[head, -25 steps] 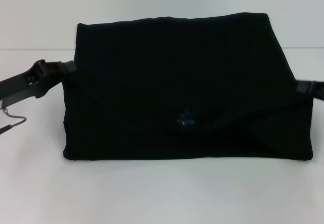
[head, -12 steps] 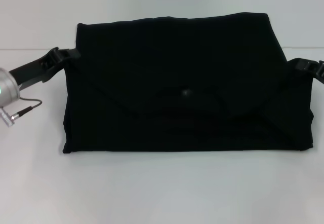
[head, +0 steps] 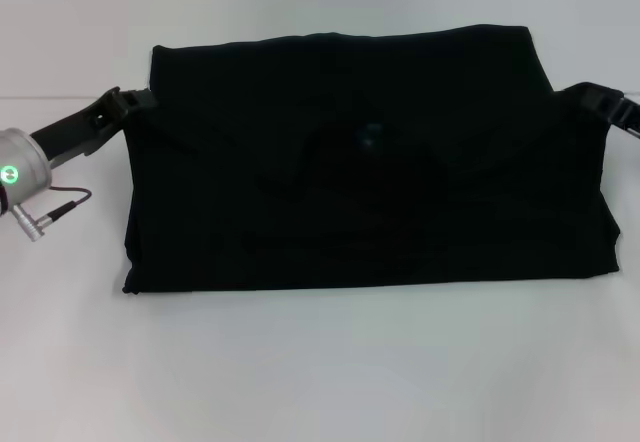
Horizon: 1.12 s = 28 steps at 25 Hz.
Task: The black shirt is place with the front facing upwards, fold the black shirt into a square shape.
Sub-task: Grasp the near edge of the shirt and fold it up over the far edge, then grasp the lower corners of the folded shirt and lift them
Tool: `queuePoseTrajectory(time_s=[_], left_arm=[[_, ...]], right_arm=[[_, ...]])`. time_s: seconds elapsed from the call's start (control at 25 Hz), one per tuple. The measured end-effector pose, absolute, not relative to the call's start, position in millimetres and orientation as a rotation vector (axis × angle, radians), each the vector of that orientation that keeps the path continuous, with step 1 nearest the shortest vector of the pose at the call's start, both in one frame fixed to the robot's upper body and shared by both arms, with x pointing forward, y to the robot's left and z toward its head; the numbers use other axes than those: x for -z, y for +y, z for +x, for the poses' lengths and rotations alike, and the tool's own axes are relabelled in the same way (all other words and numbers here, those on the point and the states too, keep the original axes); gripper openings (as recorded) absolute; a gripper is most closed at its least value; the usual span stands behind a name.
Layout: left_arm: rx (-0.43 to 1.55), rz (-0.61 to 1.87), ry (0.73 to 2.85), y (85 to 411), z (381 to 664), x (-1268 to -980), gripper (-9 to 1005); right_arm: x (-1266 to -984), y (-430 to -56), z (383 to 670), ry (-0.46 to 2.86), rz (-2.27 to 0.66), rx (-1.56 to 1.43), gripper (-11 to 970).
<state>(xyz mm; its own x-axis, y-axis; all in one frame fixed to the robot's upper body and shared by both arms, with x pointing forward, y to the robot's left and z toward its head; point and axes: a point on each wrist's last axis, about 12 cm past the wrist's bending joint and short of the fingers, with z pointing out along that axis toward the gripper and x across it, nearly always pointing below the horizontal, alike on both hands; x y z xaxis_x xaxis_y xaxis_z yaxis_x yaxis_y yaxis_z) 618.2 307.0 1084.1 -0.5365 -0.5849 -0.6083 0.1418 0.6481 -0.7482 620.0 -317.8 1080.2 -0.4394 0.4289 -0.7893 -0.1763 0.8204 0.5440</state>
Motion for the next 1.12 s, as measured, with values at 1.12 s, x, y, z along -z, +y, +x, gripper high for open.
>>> queuePoseTrajectory(time_s=[1.12], left_arm=[[0.829, -0.333, 1.946, 278, 611, -1056, 306]], right_arm=[[-1053, -319, 602, 1.914, 0.242, -0.652, 416]])
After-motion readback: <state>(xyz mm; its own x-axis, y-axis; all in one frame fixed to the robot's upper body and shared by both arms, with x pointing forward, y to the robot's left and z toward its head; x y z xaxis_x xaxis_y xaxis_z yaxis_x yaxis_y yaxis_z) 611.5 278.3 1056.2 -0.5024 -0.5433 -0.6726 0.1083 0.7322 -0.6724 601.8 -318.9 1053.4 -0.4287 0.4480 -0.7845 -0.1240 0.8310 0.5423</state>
